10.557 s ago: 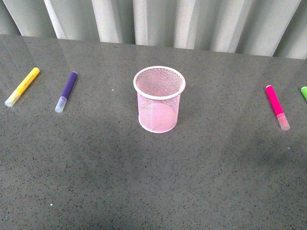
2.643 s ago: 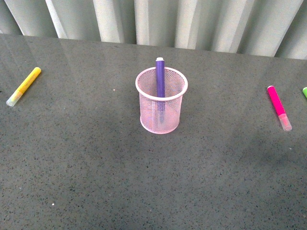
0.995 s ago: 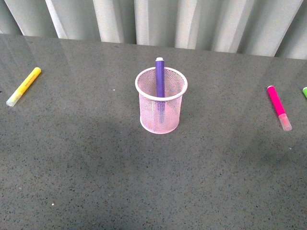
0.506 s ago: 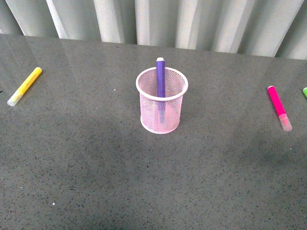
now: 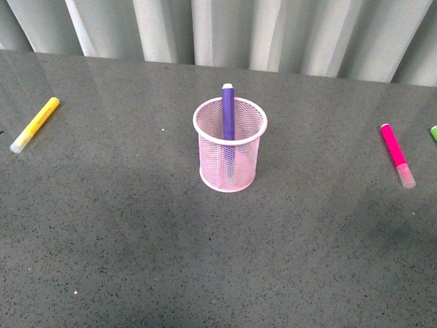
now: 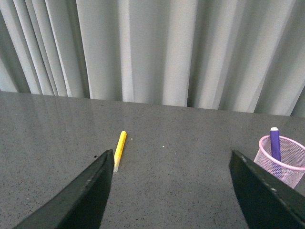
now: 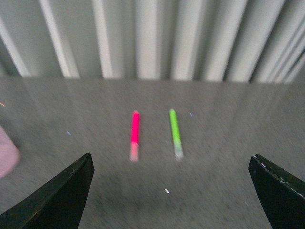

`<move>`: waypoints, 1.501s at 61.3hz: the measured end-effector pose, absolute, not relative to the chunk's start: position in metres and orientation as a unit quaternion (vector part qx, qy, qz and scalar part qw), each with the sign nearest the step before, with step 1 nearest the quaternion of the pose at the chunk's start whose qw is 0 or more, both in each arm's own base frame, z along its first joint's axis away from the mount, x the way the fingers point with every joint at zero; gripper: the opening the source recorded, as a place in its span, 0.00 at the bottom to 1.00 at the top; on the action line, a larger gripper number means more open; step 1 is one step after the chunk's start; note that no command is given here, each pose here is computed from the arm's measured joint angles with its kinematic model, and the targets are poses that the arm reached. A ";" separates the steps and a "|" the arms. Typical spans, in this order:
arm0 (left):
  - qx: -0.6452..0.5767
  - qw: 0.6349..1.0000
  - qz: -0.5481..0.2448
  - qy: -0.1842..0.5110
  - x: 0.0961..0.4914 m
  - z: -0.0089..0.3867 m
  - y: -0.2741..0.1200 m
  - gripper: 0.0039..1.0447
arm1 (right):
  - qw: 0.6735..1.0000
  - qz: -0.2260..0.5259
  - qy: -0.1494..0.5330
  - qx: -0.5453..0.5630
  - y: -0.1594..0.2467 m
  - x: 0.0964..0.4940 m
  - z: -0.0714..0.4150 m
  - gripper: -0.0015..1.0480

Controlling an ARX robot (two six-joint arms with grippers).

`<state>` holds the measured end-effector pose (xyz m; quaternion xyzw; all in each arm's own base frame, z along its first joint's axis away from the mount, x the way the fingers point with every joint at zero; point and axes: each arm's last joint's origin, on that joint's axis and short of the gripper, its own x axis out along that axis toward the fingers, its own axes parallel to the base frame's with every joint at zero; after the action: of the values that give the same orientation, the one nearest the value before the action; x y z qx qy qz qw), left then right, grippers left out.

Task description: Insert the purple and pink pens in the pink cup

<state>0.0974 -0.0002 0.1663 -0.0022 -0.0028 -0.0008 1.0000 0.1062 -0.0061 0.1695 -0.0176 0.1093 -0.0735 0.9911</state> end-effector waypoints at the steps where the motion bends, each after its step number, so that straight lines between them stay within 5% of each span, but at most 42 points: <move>1: -0.002 1.000 -0.001 -0.003 0.097 0.166 0.000 0.79 | 0.990 -0.076 0.116 -0.019 -0.007 0.108 0.170 0.93; 7: -0.002 1.000 -0.001 -0.003 0.097 0.166 0.000 0.96 | 0.987 -0.084 0.139 -0.010 -0.021 0.138 0.183 0.93; 27: -0.002 1.000 -0.001 -0.003 0.097 0.166 0.000 0.94 | 0.943 -0.018 0.330 0.039 -0.036 0.263 0.169 0.93; 44: -0.002 1.000 -0.001 -0.003 0.097 0.166 0.000 0.94 | 0.921 -0.005 0.387 0.050 -0.019 0.344 0.156 0.93; 92: -0.002 1.000 -0.001 -0.003 0.097 0.166 0.000 0.94 | 0.894 -0.036 0.442 0.066 -0.010 0.402 0.099 0.93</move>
<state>0.0974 -0.0002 0.1664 -0.0020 -0.0031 -0.0012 1.0000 0.4021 -0.0095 0.0994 0.0655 0.4423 -0.0360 0.8938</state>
